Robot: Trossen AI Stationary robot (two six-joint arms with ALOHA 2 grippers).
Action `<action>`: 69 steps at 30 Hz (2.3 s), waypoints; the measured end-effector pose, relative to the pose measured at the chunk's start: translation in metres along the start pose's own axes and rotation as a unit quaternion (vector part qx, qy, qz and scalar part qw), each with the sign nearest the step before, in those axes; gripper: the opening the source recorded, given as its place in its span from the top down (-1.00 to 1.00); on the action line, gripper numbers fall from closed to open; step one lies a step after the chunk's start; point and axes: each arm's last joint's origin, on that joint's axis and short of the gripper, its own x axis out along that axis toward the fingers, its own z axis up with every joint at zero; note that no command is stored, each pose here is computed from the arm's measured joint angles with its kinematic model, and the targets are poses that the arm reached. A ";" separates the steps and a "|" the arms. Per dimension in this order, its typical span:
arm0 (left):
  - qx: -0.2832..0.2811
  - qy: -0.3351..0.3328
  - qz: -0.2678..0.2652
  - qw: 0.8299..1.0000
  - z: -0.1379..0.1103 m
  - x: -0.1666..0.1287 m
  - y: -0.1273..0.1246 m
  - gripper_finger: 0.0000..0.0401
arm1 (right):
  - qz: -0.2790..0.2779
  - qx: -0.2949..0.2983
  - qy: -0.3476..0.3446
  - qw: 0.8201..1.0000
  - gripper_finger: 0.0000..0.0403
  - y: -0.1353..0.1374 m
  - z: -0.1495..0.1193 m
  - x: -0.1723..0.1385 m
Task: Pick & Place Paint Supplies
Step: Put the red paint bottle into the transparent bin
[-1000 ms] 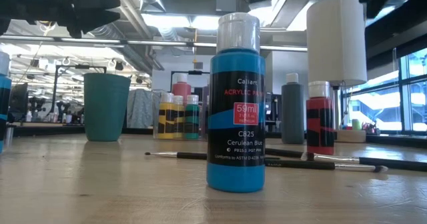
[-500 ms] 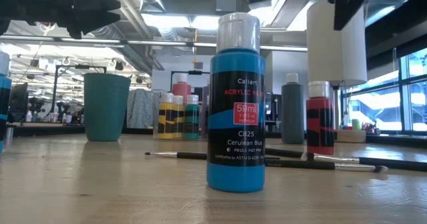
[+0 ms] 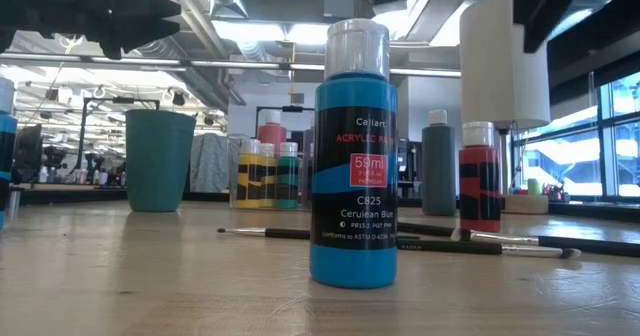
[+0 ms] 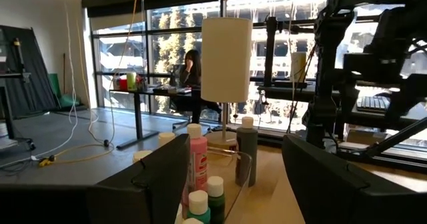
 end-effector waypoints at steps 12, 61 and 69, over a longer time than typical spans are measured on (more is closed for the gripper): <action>0.000 0.000 0.000 1.000 0.000 0.000 0.000 -0.16 | 0.000 -0.047 -0.038 0.998 -0.71 0.018 0.026 0.030; 0.003 0.002 0.000 1.000 -0.001 0.000 0.000 -0.14 | 0.032 -0.086 0.052 0.994 -0.71 0.015 0.049 0.067; 0.002 0.002 0.000 1.000 -0.001 0.000 0.000 -0.12 | 0.031 -0.094 0.064 0.993 -0.71 0.014 0.047 0.066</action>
